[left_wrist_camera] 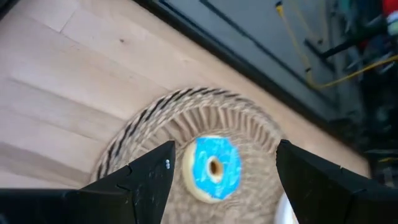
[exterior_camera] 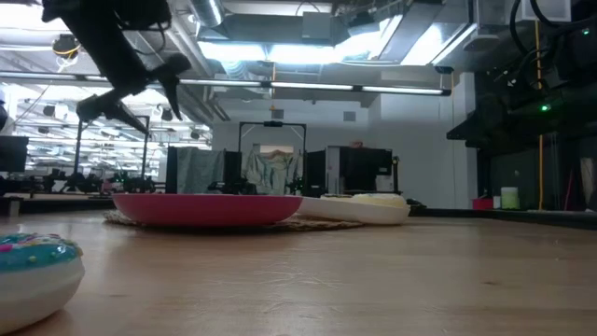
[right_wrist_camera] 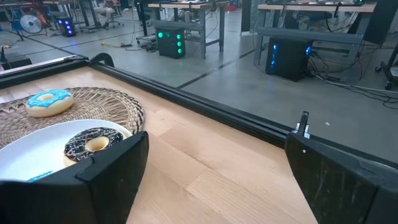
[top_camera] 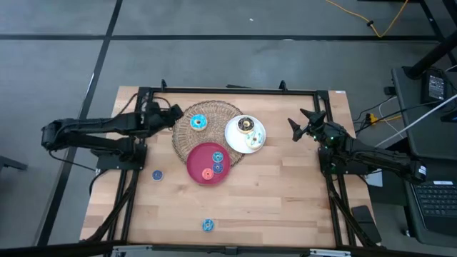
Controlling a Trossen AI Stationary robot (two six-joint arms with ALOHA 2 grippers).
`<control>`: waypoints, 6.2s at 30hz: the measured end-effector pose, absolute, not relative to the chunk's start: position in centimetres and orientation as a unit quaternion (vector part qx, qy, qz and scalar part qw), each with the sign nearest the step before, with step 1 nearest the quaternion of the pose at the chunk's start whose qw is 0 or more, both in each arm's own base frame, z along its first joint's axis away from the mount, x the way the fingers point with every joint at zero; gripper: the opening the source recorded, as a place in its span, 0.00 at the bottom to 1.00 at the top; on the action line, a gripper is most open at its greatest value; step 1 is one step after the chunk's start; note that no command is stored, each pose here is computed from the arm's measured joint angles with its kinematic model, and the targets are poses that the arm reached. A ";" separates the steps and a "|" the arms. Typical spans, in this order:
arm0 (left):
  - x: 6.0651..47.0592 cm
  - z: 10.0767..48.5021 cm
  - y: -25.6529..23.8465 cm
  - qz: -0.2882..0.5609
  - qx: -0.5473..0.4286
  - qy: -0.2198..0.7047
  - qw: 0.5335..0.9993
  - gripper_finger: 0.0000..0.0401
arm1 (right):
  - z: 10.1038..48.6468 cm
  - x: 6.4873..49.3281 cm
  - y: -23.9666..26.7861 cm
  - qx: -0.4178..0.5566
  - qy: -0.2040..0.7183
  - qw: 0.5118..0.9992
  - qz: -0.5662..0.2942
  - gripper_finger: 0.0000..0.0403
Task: Pick & Place donuts
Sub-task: Put the large light blue donut on the white plate
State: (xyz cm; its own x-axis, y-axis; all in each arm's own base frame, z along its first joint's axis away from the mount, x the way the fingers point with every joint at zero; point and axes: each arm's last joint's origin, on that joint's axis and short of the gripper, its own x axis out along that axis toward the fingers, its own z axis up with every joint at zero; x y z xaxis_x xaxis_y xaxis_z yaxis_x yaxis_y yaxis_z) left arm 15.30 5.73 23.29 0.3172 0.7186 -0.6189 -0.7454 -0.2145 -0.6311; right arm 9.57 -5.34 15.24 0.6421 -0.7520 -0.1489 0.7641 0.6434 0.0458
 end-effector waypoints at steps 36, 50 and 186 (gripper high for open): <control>23.3 14.0 7.5 0.579 -0.446 0.198 0.653 0.67 | 15.2 9.6 -5.3 0.052 0.058 0.905 -0.419 0.93; 24.1 12.9 7.8 0.572 -0.456 0.193 0.654 0.60 | 15.2 9.6 -5.3 0.052 0.058 0.905 -0.419 0.93; 38.8 17.5 8.3 0.258 -0.267 0.441 0.817 0.31 | 15.2 9.6 -5.3 0.052 0.058 0.904 -0.419 0.93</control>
